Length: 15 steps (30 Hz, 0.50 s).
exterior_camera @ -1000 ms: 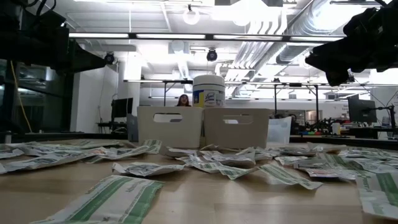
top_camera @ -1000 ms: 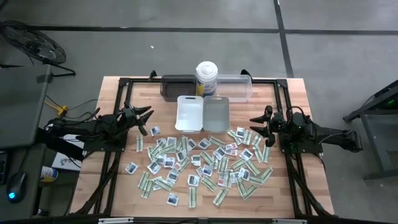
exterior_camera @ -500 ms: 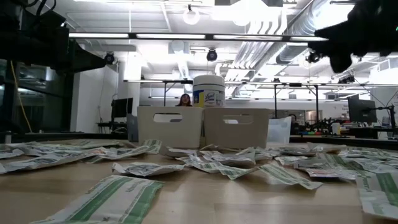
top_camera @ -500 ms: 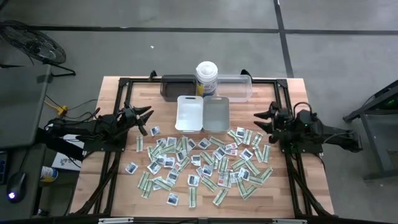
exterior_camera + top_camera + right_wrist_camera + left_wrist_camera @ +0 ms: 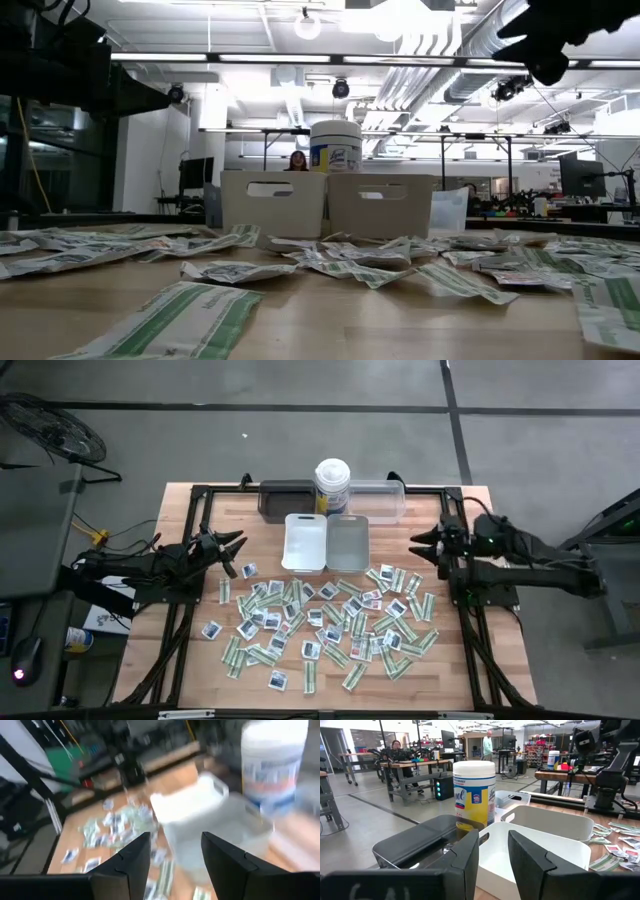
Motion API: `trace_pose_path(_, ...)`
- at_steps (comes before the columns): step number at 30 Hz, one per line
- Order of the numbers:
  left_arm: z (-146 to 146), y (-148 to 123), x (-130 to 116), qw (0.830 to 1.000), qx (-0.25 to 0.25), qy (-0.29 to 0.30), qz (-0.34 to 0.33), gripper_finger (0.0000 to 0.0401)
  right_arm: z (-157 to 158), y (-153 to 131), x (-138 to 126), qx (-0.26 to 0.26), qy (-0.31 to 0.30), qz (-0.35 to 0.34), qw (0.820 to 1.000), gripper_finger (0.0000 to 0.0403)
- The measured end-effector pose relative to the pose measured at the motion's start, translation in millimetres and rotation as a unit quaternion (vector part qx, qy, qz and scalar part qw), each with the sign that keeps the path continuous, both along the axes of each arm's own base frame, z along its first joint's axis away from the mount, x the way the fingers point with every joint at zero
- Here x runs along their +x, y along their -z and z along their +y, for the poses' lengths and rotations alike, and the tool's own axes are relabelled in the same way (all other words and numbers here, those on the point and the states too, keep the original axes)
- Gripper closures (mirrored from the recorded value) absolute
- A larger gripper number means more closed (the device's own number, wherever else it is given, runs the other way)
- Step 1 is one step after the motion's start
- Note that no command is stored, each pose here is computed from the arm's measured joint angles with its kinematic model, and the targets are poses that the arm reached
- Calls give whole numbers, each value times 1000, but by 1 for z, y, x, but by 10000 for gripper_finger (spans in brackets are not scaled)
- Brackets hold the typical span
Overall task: Pick & Place First Aid Supplies
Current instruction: Put the band aid into the transparent bin
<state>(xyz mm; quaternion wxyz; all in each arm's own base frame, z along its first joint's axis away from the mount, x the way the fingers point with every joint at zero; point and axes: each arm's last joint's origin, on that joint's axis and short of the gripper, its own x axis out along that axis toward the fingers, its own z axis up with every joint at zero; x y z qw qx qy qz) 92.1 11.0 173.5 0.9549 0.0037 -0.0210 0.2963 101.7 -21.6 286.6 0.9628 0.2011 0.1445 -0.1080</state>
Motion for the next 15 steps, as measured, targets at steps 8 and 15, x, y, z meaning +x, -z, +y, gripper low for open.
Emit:
trace_pose_path(8,0,0,0,1000,0,0,0,300,-14,-10,10,121,33,212,969,233)
trace_pose_path(15,0,0,0,1000,0,0,0,300,-23,15,34,222,11,341,913,233)
